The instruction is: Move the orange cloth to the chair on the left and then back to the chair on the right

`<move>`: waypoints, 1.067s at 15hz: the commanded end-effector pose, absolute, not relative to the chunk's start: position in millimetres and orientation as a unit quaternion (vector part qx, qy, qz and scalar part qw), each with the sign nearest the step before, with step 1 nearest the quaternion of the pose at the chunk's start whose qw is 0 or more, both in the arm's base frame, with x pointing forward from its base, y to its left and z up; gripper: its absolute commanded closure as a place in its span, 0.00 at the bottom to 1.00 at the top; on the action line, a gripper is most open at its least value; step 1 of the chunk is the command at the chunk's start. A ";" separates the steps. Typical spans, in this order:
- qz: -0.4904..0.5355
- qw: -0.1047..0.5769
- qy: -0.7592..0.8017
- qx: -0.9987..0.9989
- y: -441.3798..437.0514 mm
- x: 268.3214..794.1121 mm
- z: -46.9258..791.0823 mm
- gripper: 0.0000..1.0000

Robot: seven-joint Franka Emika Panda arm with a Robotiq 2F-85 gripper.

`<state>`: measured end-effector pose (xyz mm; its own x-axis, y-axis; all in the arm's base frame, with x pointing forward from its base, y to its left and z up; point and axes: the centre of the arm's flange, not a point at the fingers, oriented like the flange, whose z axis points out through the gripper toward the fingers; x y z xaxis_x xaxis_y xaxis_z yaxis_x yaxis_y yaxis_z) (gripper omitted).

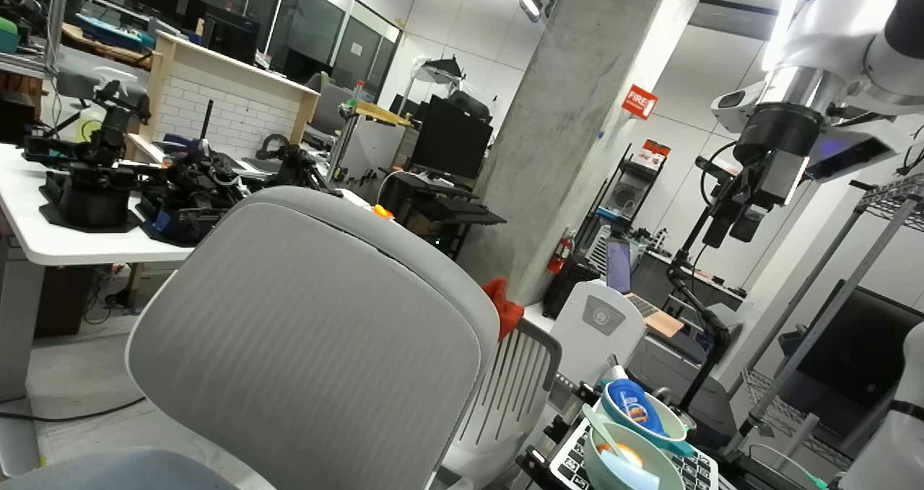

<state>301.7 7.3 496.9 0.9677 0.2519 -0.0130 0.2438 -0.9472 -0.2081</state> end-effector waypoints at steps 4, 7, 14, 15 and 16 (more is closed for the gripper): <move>-0.018 0.083 -0.127 -0.988 9.3 321.0 485.4 0.00; -0.056 0.063 -0.134 -0.987 9.0 342.8 473.3 0.00; -0.079 0.025 -0.129 -0.988 5.1 405.8 409.3 0.00; -0.080 0.024 -0.129 -0.988 5.2 413.9 400.0 0.00; -0.082 0.023 -0.129 -0.988 5.1 425.6 386.6 0.00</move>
